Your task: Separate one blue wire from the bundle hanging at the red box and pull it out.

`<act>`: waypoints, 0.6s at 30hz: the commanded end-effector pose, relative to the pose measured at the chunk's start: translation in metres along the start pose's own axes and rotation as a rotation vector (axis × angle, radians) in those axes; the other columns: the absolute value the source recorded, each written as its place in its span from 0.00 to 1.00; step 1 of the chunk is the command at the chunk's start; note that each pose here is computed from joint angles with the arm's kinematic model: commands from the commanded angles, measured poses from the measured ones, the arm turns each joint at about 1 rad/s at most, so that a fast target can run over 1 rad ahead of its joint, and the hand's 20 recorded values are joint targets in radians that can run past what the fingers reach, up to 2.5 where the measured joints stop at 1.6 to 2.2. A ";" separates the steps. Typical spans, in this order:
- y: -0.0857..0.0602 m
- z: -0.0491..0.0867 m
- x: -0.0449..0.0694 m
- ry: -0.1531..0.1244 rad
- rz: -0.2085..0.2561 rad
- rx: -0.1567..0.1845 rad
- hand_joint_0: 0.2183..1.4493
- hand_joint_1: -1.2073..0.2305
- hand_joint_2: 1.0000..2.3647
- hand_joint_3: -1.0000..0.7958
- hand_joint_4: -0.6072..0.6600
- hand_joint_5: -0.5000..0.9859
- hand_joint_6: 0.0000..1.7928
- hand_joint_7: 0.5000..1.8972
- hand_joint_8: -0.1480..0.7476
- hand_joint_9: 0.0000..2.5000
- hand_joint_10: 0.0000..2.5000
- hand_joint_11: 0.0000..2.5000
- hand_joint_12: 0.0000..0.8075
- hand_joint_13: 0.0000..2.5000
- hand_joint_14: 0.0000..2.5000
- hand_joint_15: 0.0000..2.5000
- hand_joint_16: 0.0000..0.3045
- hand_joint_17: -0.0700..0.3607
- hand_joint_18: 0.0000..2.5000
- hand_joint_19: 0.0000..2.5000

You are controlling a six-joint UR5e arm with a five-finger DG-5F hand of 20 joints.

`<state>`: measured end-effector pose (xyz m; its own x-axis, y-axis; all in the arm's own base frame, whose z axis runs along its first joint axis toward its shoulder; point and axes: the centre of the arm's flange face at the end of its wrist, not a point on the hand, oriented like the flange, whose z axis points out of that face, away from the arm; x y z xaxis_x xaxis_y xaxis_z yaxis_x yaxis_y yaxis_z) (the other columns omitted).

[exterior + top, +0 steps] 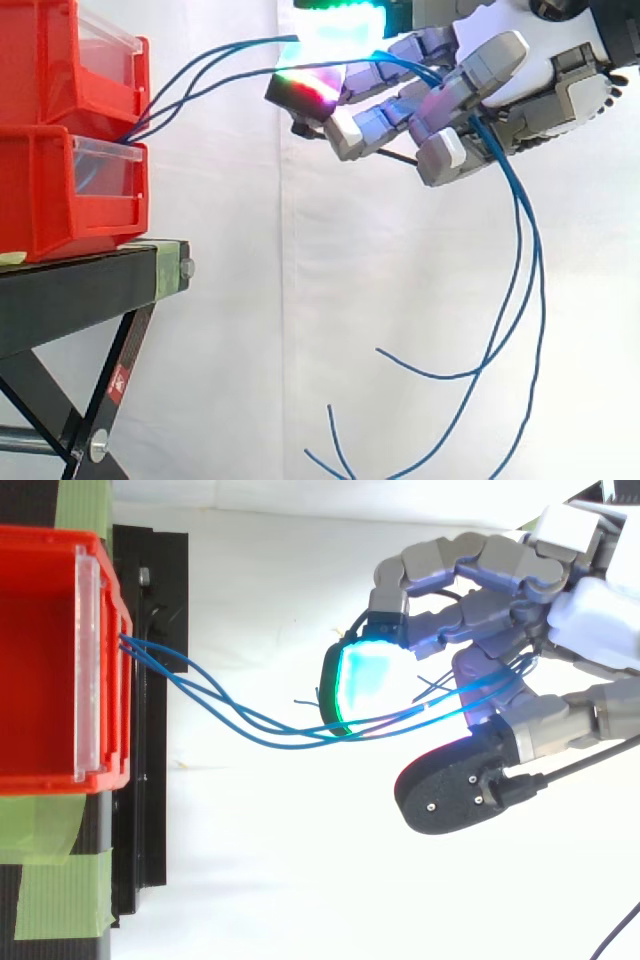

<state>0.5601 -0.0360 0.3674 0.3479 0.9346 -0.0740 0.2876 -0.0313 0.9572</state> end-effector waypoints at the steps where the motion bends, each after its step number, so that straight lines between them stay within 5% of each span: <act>1: 0.001 0.000 0.000 -0.001 0.001 -0.001 0.38 0.24 0.01 0.32 0.52 0.18 0.39 0.50 0.43 0.27 0.01 0.57 0.37 0.44 1.00 0.14 0.15 0.40 0.38 0.50; 10: 0.001 0.000 0.000 0.001 0.001 -0.001 0.46 0.27 0.02 0.46 0.53 0.19 0.41 0.45 0.43 0.29 0.00 0.59 0.37 0.45 1.00 0.13 0.14 0.38 0.37 0.53; 18: 0.001 0.000 0.000 0.001 0.001 -0.001 0.50 0.20 0.02 0.42 0.48 0.18 0.41 0.49 0.39 0.23 0.01 0.58 0.38 0.39 1.00 0.14 0.14 0.39 0.31 0.54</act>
<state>0.5603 -0.0359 0.3677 0.3476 0.9348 -0.0734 0.2869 -0.0316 0.9574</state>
